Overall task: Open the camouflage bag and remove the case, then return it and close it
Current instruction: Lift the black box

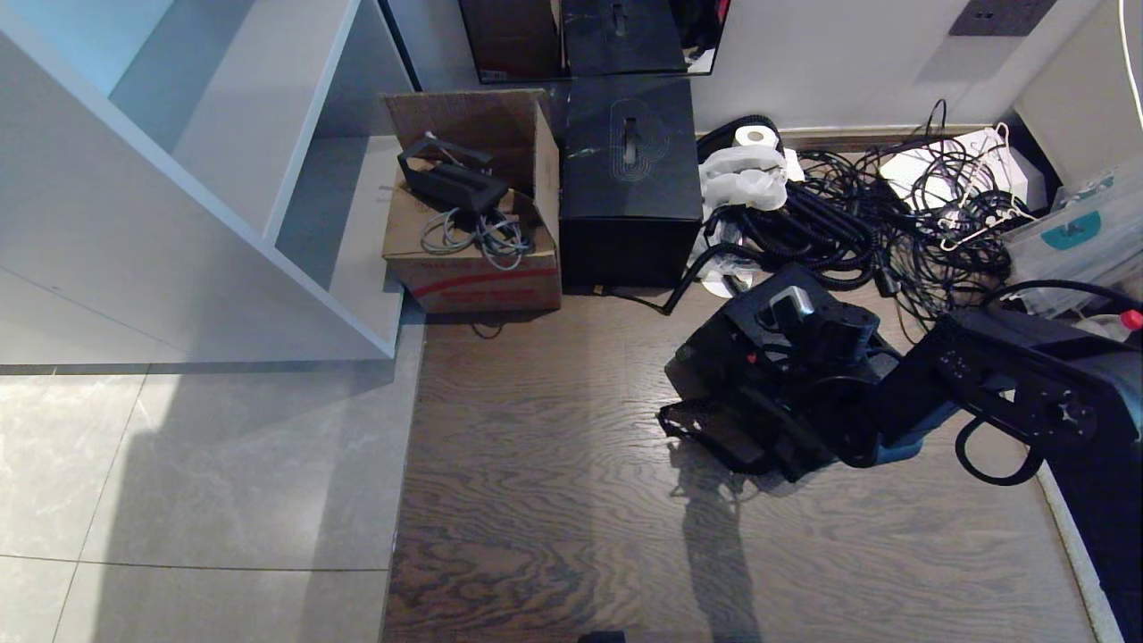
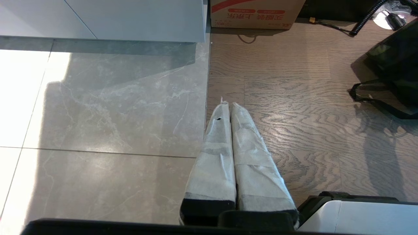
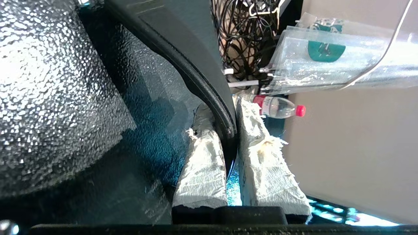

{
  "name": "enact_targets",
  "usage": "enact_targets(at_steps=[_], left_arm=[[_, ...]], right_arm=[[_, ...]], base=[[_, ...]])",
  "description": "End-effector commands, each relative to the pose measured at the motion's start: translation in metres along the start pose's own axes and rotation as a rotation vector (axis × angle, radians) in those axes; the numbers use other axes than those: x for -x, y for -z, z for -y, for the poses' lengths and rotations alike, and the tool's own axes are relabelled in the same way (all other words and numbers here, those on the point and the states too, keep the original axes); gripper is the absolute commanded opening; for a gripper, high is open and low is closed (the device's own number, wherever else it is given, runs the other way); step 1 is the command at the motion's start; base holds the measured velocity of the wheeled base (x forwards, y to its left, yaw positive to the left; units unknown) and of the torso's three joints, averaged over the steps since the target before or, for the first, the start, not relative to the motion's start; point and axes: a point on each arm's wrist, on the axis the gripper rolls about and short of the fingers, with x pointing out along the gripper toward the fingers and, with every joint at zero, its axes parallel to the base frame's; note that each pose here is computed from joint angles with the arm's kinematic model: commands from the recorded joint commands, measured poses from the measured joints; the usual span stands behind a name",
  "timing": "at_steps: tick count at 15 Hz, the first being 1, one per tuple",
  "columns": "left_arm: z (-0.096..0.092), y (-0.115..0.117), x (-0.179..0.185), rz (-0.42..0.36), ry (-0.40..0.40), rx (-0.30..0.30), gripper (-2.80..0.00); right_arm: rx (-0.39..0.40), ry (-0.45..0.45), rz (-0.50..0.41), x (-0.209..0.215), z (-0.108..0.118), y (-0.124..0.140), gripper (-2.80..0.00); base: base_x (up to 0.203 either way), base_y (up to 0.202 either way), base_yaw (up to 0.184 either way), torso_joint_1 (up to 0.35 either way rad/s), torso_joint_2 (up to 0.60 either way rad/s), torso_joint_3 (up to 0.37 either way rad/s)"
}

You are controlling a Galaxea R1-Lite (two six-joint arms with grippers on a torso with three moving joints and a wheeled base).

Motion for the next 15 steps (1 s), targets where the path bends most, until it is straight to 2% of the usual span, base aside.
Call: enact_targets(at_steps=[1, 11, 15], left_arm=[[0.000, 0.000, 0.000, 0.001, 0.000, 0.000, -2.80], [0.000, 0.000, 0.000, 0.001, 0.000, 0.000, -2.80], [0.000, 0.000, 0.000, 0.001, 0.000, 0.000, -2.80]], right_arm=[[-0.030, 0.003, 0.001, -0.001, -0.004, 0.000, -2.80], [-0.143, -0.067, 0.000, 0.000, -0.045, 0.018, -2.80], [-0.179, -0.074, 0.004, 0.003, -0.050, 0.019, -2.80]], base=[[0.000, 0.000, 0.000, 0.000, 0.00, 0.000], [0.000, 0.000, 0.000, 0.000, 0.00, 0.000], [0.000, 0.000, 0.000, 0.000, 0.00, 0.000]])
